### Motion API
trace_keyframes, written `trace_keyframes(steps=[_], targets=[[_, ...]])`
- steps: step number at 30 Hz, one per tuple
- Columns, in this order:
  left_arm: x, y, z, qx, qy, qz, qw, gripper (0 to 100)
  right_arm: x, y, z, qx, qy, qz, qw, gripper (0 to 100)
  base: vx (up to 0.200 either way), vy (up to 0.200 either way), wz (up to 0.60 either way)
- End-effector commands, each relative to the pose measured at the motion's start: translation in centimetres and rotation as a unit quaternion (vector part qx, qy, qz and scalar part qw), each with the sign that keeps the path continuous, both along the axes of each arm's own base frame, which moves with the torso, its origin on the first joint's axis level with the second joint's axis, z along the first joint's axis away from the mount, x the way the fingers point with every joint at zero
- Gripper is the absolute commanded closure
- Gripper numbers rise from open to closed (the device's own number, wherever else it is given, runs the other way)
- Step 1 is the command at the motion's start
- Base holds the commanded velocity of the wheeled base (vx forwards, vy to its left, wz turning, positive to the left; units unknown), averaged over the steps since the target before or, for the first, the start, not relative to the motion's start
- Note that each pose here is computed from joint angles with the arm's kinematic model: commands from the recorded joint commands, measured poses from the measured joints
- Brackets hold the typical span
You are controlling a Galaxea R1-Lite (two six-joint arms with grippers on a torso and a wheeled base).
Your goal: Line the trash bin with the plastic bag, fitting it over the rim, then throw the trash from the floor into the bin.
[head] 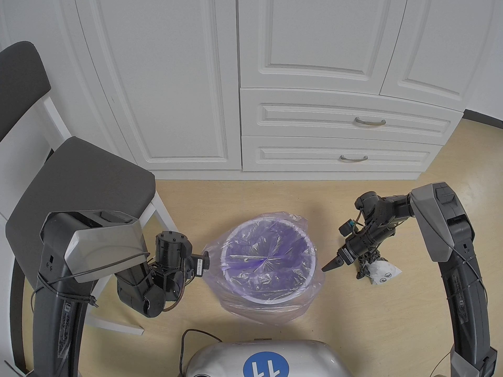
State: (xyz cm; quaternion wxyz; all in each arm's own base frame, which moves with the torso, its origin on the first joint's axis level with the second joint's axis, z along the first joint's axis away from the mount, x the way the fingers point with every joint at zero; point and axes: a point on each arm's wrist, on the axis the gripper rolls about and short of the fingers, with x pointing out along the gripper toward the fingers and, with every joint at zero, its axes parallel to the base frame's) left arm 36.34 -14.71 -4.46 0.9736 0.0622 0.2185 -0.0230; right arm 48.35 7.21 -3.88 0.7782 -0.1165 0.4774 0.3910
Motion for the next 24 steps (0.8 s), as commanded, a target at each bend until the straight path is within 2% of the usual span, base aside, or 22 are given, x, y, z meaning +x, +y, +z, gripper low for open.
trace_keyframes(steps=[1,4,9,11,16,22,24], targets=[[0.0,-0.3,-0.7,0.003,-0.004,0.003,1.0,0,0.0,0.0,-1.6,-0.008,0.003,0.014,0.9999,0,0.0,0.0,0.0],[-0.1,-0.2,-0.4,0.003,-0.004,0.003,1.0,0,0.3,-0.2,0.0,-0.009,-0.028,0.026,0.9992,0,0.0,0.0,0.0],[-2.0,0.1,-0.4,0.022,0.028,-0.013,0.9993,0,-0.6,0.0,1.4,-0.013,-0.023,0.028,0.9993,0,0.0,0.0,0.0],[-3.2,0.5,0.0,0.044,0.05,-0.026,0.9975,0,-0.8,0.0,2.2,-0.012,-0.027,0.026,0.9993,0,0.0,0.0,0.0],[-3.7,0.4,0.1,0.036,0.058,-0.052,0.9963,0,-1.3,-0.7,3.0,-0.011,-0.023,0.018,0.9995,0,0.0,0.0,0.0],[-5.3,1.5,2.6,0.05,0.049,-0.066,0.9953,0,-1.7,-1.9,5.5,-0.007,-0.048,0.006,0.9988,0,0.0,0.0,0.0],[-6.1,1.9,4.2,0.057,0.039,-0.075,0.9948,0,-2.0,-2.5,7.2,-0.003,-0.072,0.001,0.9974,0,0.0,0.0,0.0]])
